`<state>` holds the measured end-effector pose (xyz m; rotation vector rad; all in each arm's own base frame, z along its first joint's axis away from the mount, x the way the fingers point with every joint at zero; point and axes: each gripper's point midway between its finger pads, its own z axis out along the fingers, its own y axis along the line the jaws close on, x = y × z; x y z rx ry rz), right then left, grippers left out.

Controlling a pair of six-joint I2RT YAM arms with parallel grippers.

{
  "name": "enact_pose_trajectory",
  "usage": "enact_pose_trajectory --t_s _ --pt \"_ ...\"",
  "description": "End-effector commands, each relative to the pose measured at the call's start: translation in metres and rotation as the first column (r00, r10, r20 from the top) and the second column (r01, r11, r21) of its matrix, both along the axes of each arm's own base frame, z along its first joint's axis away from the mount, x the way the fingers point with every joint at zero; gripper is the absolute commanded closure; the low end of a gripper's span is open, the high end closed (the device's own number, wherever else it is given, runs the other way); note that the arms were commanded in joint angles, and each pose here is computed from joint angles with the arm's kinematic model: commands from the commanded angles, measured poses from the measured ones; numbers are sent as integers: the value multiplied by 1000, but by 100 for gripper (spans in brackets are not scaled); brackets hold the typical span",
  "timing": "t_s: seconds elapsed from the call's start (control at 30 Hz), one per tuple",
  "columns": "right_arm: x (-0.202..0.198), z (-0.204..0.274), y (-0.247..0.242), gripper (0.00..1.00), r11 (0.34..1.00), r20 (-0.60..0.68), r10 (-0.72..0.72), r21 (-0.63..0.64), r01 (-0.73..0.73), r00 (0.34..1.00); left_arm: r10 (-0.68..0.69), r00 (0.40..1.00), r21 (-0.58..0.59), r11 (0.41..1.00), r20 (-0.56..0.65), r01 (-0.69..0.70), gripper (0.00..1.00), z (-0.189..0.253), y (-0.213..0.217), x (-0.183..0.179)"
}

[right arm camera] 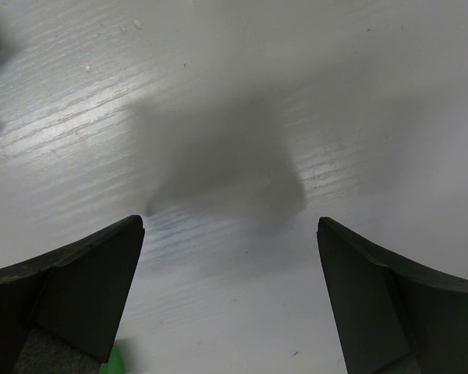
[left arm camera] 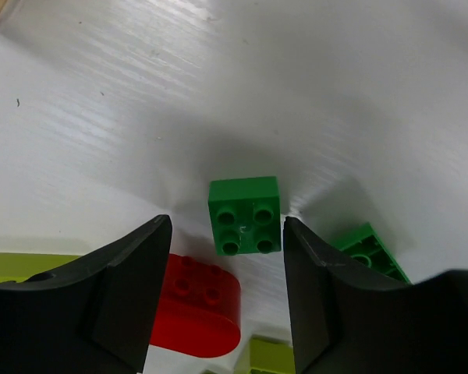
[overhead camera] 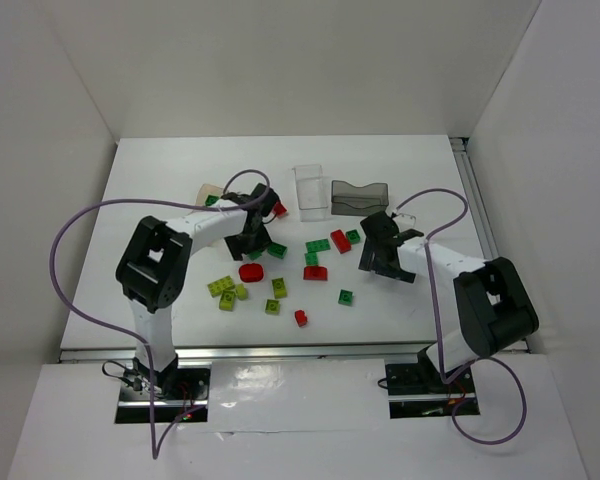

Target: Sort the legos into containers by color

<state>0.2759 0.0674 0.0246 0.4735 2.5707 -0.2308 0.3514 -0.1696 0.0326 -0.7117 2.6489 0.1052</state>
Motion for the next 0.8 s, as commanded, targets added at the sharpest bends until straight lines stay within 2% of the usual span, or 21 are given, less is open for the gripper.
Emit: enact_pose_trajectory --t_s 0.0,0.03,0.1,0.17,0.2,0.27,0.37,0.5,0.77 --pt "-3 -3 -1 0 999 -25 19 -29 -19 1000 57 998 13 998 -14 -56 32 -8 11 -3" --pt "-3 -4 0 0 1000 -28 22 -21 -22 999 57 998 15 998 -16 -56 33 -13 11 -3" --pt "-4 -6 0 0 999 -37 22 -24 -23 999 54 998 0 999 -13 -54 45 -13 8 -1" --pt "-4 -6 0 0 999 -37 22 -24 -23 999 43 999 -6 999 -18 -43 52 -17 6 -1" --pt "-4 -6 0 0 999 -37 22 -24 -23 999 51 999 -23 998 -10 -51 63 -13 5 5" --pt "-1 -6 -1 0 999 -33 18 -34 -19 999 35 999 -43 998 16 -35 69 1 5 10" --pt "0 -1 0 0 999 -25 18 -30 -19 1000 3 997 -50 999 81 1 70 26 5 27" --pt "3 2 3 0 1000 -9 22 -13 -22 1000 31 988 -36 999 151 -26 70 58 27 54" --pt "6 15 8 0 1000 28 31 3 -31 999 176 967 29 982 183 -184 69 76 109 69"
